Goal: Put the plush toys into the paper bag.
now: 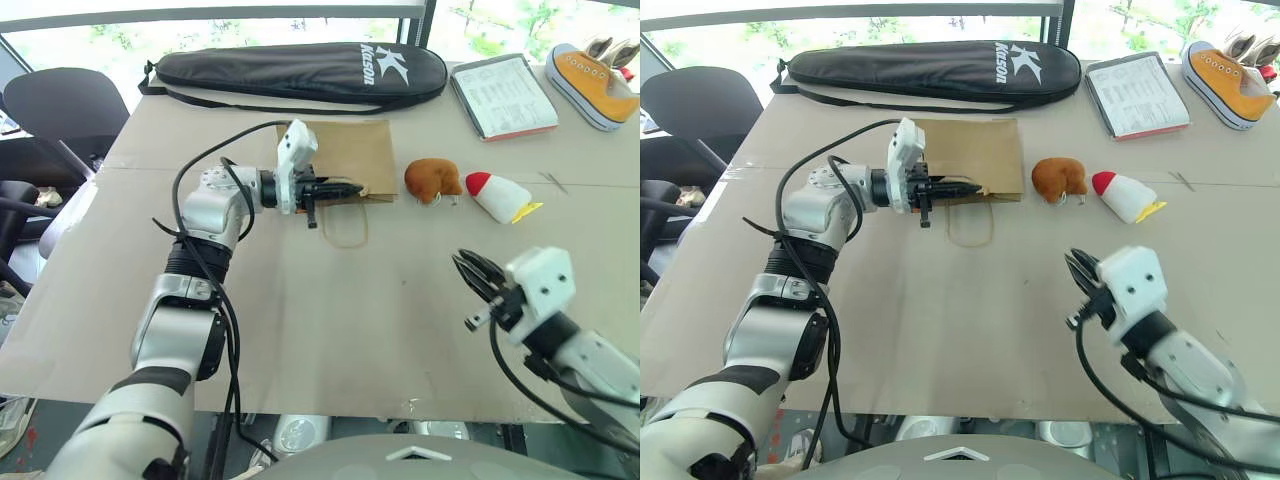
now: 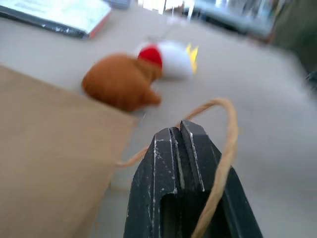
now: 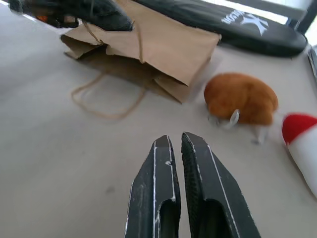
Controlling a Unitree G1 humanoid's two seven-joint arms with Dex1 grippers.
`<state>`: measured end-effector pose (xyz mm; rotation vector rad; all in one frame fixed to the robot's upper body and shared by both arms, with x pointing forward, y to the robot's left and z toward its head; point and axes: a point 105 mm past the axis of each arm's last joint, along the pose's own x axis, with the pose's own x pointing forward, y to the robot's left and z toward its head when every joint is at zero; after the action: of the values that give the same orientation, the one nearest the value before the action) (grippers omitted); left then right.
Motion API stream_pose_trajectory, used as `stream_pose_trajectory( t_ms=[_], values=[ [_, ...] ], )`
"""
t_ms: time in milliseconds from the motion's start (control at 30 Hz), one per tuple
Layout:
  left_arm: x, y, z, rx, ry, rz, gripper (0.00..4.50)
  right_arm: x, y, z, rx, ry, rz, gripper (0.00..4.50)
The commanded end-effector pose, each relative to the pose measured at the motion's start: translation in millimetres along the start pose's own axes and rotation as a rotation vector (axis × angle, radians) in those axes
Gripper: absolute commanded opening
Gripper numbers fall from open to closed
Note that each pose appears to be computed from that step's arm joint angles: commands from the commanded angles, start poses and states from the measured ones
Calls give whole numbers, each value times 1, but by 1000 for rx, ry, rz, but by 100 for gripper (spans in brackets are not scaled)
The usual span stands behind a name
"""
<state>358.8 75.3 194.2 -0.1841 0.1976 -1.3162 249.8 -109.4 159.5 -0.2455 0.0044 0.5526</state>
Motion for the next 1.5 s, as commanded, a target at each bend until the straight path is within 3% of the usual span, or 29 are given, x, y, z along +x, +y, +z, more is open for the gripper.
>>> stream_pose_trajectory(
  t_ms=[33,233,400,567,800,900,1100,1300,1500],
  values=[
    [-4,-16,20,-100,-62,9,0,25,-5,2,-32,23,10,5],
    [-13,-43,18,-226,-78,-3,0,76,3,6,-77,33,149,5],
    [-18,-49,23,-294,-155,63,0,92,28,0,-97,44,299,5],
    [-17,-50,23,-371,-237,142,0,91,41,8,-108,14,398,5],
    [-33,-39,23,-414,-278,248,0,67,17,28,-94,-17,390,5],
    [-38,-36,28,-430,-294,260,0,54,20,28,-83,5,443,5],
    [-31,-39,32,-437,-294,246,0,63,29,32,-71,2,469,5],
    [-19,-42,38,-450,-314,218,0,111,44,9,-94,28,440,5],
    [-17,-43,39,-468,-341,216,0,137,55,-14,-131,30,453,5]
  ],
)
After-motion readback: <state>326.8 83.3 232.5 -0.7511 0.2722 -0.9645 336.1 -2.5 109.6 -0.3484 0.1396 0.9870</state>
